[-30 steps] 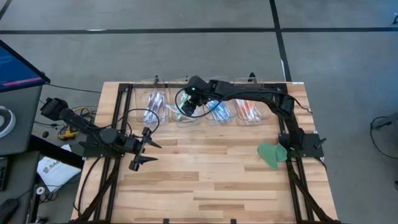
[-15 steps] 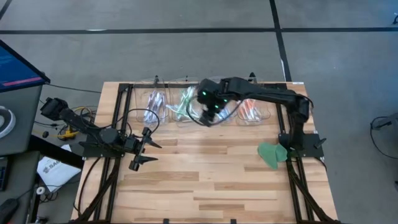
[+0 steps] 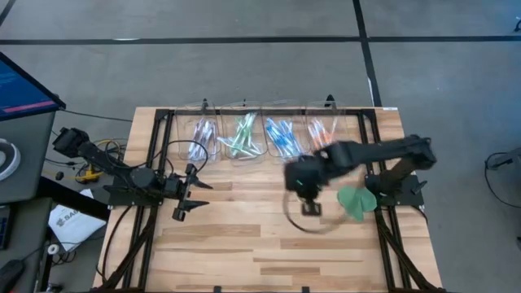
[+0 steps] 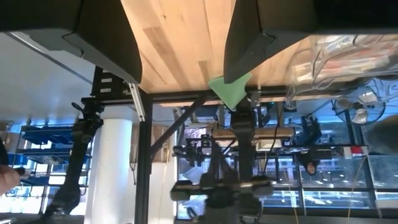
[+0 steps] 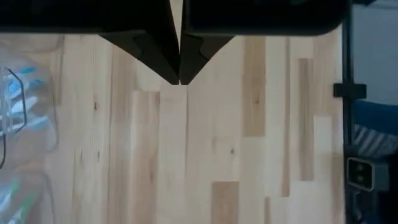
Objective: Pick & Place Toothbrushes
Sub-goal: Return to Home Position
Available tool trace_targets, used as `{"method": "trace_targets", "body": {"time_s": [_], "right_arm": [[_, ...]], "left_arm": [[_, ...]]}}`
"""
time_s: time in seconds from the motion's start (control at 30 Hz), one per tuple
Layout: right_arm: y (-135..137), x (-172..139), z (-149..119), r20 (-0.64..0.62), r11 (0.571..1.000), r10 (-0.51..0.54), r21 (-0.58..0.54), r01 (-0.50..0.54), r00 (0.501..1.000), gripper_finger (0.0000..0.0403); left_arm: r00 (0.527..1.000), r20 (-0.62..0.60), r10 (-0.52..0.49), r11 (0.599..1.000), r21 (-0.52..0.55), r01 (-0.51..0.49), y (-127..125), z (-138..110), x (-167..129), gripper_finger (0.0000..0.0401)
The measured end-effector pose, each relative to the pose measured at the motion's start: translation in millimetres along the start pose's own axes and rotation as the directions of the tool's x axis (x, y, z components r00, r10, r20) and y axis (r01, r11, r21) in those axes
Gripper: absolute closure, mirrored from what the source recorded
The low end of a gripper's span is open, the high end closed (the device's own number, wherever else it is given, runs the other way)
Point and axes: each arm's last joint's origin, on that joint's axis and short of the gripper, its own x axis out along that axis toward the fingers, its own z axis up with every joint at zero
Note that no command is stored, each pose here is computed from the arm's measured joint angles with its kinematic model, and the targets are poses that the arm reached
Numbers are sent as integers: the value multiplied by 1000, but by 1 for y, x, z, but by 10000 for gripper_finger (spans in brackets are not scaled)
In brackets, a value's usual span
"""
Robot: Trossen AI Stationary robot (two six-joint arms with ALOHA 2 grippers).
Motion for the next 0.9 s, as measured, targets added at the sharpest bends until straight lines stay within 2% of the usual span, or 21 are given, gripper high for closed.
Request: {"method": "trace_targets", "body": {"time_s": [0.17,0.27,0.37,0.5,0.57,0.63,0.77,0.9], "right_arm": [[18,-14,-54,211,995,-96,10,96,973,398],[18,-12,-95,368,996,-84,60,67,926,401],[12,2,-134,532,997,-27,70,-12,846,401],[-2,34,-170,758,993,44,38,-112,651,401],[-9,53,-184,826,993,65,1,-117,560,402],[-14,72,-196,869,994,74,-22,-111,490,402],[-23,104,-216,903,993,66,-17,-117,424,402],[-29,122,-229,918,990,78,-26,-136,389,402]], "left_arm": [[1000,-16,0,1000,6,0,0,-1,0,183],[1000,-19,0,1000,7,0,0,-2,0,183],[1000,-20,0,1000,8,0,0,-2,0,183],[1000,-29,0,1000,12,0,0,-3,0,183],[999,-34,0,1000,13,0,0,-3,0,183],[999,-37,0,1000,14,1,0,-4,0,183],[999,-38,0,1000,15,1,0,-4,0,183],[999,-39,0,1000,15,1,0,-4,0,183]]}}
